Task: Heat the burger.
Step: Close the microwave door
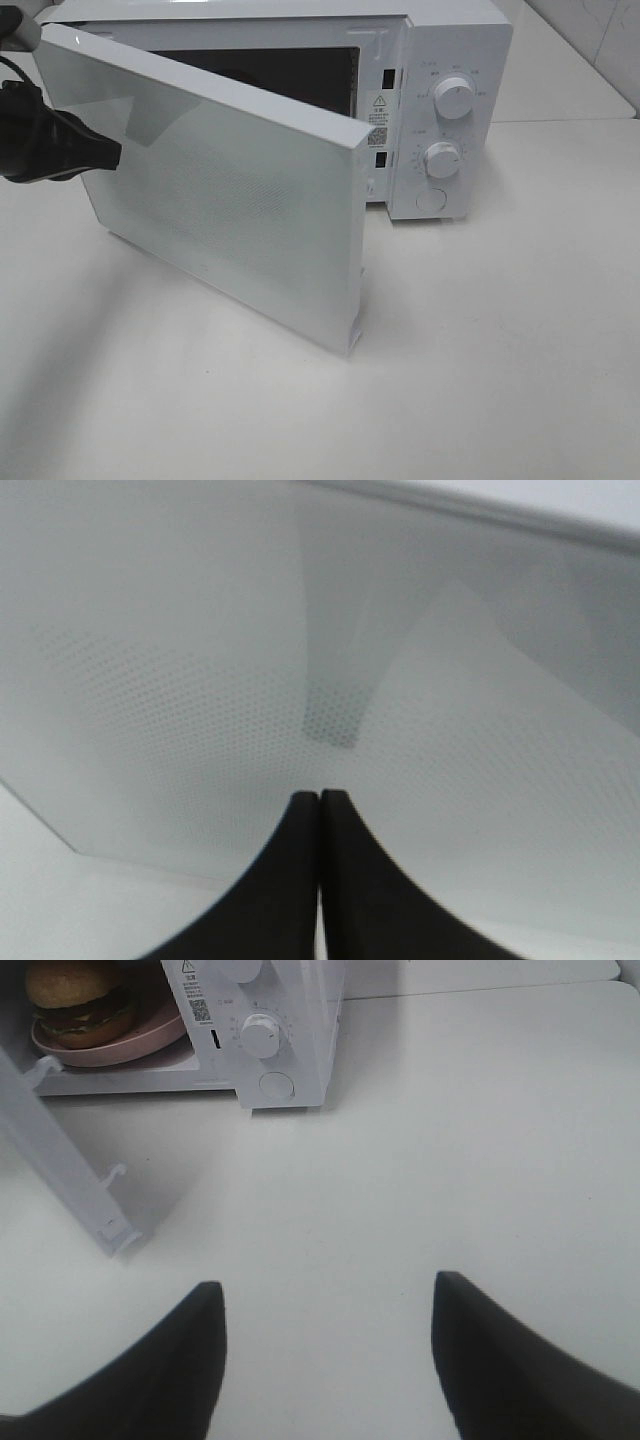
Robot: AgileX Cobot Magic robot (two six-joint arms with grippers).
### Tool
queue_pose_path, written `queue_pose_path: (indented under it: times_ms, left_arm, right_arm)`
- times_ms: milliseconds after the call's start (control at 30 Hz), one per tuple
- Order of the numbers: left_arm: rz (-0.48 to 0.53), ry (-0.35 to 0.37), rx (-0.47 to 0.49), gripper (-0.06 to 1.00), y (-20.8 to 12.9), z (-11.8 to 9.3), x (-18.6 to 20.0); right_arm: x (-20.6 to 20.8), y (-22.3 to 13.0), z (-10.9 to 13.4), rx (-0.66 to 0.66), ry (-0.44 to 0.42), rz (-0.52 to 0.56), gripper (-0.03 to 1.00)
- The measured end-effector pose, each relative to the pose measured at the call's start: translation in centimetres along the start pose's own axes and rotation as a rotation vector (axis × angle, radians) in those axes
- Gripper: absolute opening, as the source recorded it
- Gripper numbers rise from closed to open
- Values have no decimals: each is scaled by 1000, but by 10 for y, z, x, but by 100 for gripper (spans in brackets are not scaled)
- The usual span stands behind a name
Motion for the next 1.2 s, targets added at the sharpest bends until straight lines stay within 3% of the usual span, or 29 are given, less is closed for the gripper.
queue_pose_path:
  times_ms: [200, 667, 1000, 1100, 1167, 1200]
  left_arm:
    - [1, -9, -4, 0, 5, -2, -8]
    - [32, -63, -97, 0, 7, -48, -47]
    - [13, -93, -184, 0, 17, -95, -90]
    - [12, -105, -191, 0, 18, -101, -94]
    - [23, -155, -167, 0, 14, -128, -109]
    - [23, -155, -167, 0, 14, -128, -109]
  right_arm:
    - [0, 0, 0, 0, 0, 0, 57]
    - [0, 0, 0, 0, 0, 0, 57]
    - [0, 0, 0, 0, 0, 0, 57]
    - [0, 0, 0, 0, 0, 0, 57]
    - [0, 0, 0, 0, 0, 0, 57]
    - [0, 0, 0, 0, 0, 0, 57]
Point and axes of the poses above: a point on each arm's last joint axis where the gripper is mounted, x pointing back along that axis away from the gripper, z along the wrist's bending axis when the last joint is at zero, y = z × x, the point moved 10 cm from there along -x, pointing out along that axis toward the gripper, and after that the axes turned 15 degrees about x, right-handed, at the moved point
